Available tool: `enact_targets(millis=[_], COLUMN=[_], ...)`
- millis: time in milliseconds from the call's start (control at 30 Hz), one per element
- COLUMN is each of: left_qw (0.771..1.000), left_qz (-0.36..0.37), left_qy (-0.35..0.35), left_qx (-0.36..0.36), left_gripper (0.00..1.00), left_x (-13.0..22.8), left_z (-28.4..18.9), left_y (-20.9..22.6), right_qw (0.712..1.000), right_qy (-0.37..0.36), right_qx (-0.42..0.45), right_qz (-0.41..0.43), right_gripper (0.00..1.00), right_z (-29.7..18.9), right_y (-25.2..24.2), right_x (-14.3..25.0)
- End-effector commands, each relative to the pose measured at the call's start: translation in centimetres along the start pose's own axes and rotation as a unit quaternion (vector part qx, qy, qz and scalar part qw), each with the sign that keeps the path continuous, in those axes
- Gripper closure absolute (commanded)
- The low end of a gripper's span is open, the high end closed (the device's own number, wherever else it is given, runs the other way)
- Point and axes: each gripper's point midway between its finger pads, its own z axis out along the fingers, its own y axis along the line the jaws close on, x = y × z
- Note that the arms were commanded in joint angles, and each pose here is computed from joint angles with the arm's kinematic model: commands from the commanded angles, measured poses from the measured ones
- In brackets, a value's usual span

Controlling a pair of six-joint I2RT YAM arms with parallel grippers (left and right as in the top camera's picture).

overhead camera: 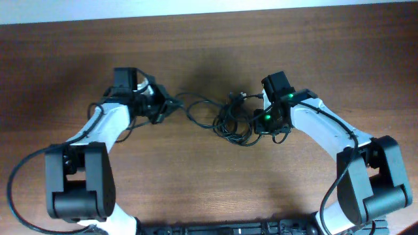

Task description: Untangle cables

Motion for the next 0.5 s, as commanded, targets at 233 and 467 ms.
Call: enact_targets(millis=[233,467], left_qw=[0.994,0.986], left_qz=[0.005,0.103], left_qy=[-0.059,0.036], left_qx=[-0.092,-0.129], left_gripper=[0.29,0.07], left_x=[-1.5,5.8], left_z=[-1.2,2.6], left_y=[3.2,2.5], right_qw=[1.000,1.000], right_qy=[0.001,0.001], right_qx=[0.020,0.020], right_qz=[0.006,0.006], right_gripper=[0.96,0.96], right_z=[0.1,0.1], right_y=[-0.8,-0.8], right_x=[0.2,0.2])
